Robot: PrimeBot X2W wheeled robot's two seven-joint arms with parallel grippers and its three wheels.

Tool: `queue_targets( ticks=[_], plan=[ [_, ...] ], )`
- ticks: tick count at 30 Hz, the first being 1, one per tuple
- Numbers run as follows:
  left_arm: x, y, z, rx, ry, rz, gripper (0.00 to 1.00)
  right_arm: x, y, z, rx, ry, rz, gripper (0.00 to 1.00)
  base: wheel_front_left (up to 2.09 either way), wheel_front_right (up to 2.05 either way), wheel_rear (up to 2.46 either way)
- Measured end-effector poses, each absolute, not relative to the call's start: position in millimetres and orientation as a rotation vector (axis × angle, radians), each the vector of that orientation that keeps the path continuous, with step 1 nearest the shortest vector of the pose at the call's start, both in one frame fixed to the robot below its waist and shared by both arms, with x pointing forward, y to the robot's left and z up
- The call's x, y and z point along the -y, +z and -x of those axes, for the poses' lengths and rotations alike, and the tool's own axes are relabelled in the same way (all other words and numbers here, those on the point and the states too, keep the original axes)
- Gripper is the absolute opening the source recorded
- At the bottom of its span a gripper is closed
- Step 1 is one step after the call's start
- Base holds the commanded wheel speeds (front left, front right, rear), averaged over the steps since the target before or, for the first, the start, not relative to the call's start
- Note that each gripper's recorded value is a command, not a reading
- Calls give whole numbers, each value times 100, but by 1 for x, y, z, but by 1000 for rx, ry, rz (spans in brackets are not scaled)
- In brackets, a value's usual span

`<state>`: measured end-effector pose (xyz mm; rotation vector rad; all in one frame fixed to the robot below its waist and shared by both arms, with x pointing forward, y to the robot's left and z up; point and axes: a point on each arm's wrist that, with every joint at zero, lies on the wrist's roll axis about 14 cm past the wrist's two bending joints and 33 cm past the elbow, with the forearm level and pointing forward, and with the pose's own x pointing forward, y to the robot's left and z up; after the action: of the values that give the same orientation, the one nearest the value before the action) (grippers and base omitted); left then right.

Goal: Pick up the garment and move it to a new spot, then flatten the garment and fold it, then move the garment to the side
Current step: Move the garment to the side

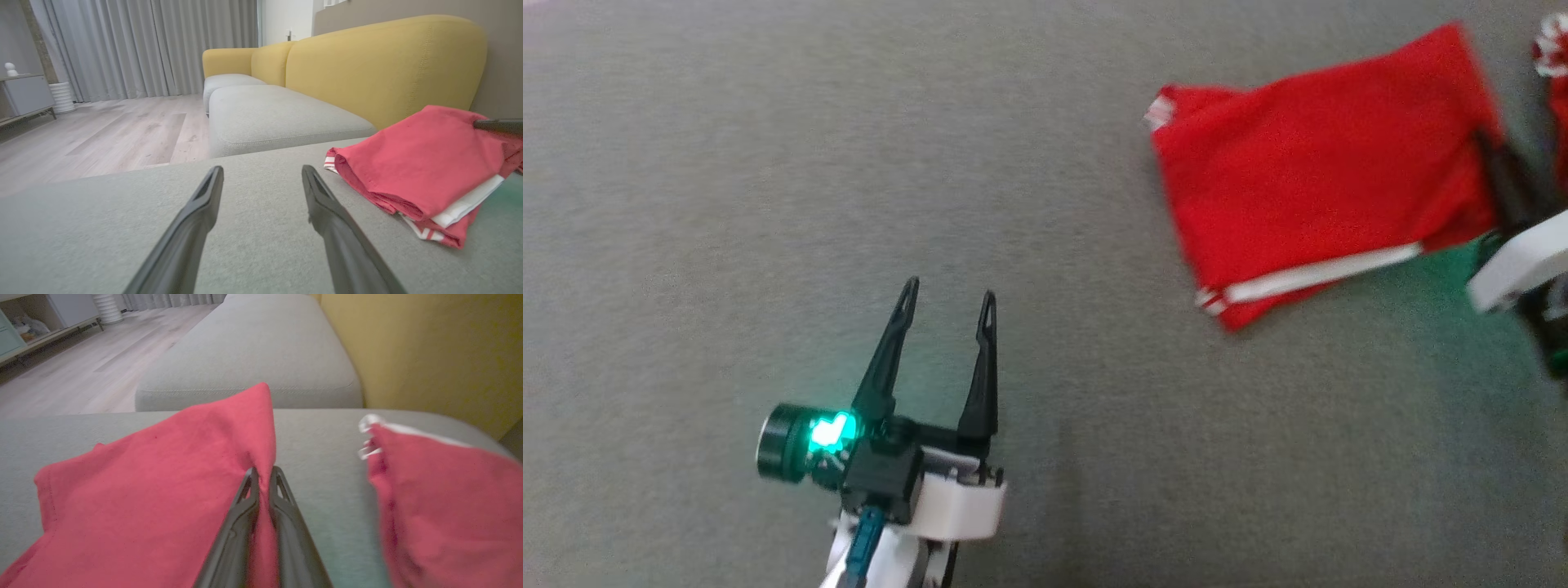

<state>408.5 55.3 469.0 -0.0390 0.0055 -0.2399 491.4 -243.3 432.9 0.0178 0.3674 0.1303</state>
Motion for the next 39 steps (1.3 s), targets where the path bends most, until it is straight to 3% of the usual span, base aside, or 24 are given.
queue_targets(
  ticks=[10,11,12,13,16,22,27,39],
  plan=[
    [-13,453,-447,9,-361,60,100,366,493,-503,-257,-113,153,0,0,0,0],
    [-10,450,-451,9,-366,65,100,378,496,-502,-256,-143,168,22,0,0,0],
    [-8,449,-455,12,-370,71,100,388,498,-501,-261,-171,183,74,0,0,0],
    [-7,449,-459,17,-372,77,100,397,499,-501,-261,-196,196,100,0,0,0],
    [-7,444,-468,18,-363,80,100,403,497,-502,-254,-229,222,100,0,0,0],
    [-13,449,-466,11,-342,111,100,361,455,-485,-314,-178,165,100,0,0,0],
    [-22,458,-447,-16,-332,163,100,301,424,-460,-343,-80,48,100,0,0,0],
    [-84,501,-393,64,-145,72,100,157,409,-391,-242,200,-154,100,0,0,0]
  ],
)
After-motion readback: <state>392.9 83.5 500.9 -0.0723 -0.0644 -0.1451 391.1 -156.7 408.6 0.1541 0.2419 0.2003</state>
